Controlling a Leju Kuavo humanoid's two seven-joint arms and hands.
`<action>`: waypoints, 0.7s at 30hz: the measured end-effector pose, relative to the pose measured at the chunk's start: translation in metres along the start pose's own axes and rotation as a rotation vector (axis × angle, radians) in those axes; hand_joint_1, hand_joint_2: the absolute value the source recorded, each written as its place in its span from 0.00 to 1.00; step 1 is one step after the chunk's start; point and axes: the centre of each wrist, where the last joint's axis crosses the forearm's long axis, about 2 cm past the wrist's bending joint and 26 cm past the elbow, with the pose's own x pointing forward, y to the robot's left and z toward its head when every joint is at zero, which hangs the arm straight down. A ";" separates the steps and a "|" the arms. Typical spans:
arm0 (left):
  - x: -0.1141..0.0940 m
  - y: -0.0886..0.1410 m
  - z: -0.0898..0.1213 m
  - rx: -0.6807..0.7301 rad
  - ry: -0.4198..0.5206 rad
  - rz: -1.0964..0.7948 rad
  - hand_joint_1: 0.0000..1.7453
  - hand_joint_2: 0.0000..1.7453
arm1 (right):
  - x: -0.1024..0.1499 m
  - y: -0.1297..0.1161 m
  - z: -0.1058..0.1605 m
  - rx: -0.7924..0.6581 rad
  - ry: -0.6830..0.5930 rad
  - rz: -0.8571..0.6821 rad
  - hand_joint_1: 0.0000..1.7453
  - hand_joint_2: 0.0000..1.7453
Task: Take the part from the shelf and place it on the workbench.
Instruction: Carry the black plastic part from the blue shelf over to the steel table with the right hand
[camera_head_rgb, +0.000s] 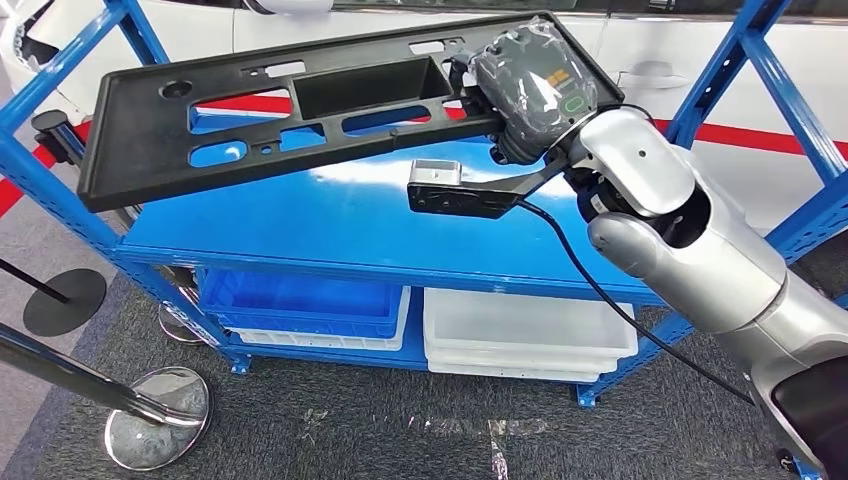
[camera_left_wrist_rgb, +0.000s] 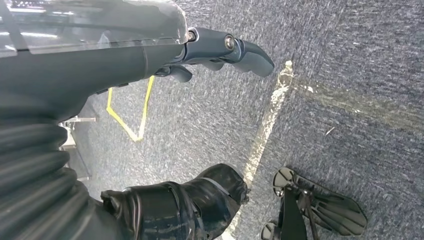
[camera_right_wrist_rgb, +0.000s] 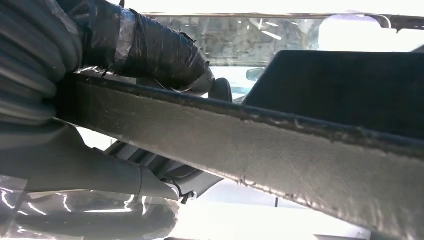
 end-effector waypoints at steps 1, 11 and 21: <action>0.000 0.000 0.000 0.000 0.000 0.000 0.00 1.00 | -0.001 0.000 0.000 0.000 0.002 0.002 1.00 1.00; 0.000 -0.002 0.001 -0.004 -0.001 -0.005 0.00 1.00 | -0.007 0.003 0.007 0.013 0.026 0.012 1.00 1.00; -0.001 -0.004 0.001 -0.008 -0.002 -0.011 0.00 1.00 | -0.008 0.005 0.009 0.016 0.028 0.018 1.00 1.00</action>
